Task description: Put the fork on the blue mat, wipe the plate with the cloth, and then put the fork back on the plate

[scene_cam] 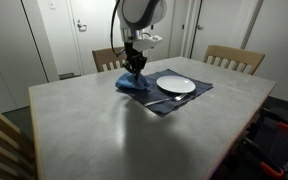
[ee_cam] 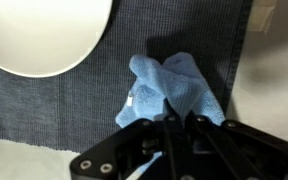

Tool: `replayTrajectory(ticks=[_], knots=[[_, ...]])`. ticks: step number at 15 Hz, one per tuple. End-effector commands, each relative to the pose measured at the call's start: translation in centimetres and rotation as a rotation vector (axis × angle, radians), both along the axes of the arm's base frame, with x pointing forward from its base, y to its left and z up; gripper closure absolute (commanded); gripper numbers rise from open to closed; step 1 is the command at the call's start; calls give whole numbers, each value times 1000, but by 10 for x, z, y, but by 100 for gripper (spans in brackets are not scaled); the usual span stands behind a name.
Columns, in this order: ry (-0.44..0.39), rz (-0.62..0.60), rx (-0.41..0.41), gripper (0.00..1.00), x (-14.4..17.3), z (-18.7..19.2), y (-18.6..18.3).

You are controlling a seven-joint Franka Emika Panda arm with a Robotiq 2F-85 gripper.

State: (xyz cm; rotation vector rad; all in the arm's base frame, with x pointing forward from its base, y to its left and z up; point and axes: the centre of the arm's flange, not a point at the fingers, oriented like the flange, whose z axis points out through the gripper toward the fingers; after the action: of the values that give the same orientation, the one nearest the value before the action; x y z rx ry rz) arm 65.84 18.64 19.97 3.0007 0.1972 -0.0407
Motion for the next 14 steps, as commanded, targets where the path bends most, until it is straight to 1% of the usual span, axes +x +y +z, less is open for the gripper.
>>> replayTrajectory(ticks=[1,7,8,10,14], knots=[[23,60,60,98,-5,-10,1],[62,102,87,98,-6,-22,0],[66,107,88,73,-7,-23,0],[75,125,96,61,-8,-23,0],[65,164,100,31,-10,-8,-4]])
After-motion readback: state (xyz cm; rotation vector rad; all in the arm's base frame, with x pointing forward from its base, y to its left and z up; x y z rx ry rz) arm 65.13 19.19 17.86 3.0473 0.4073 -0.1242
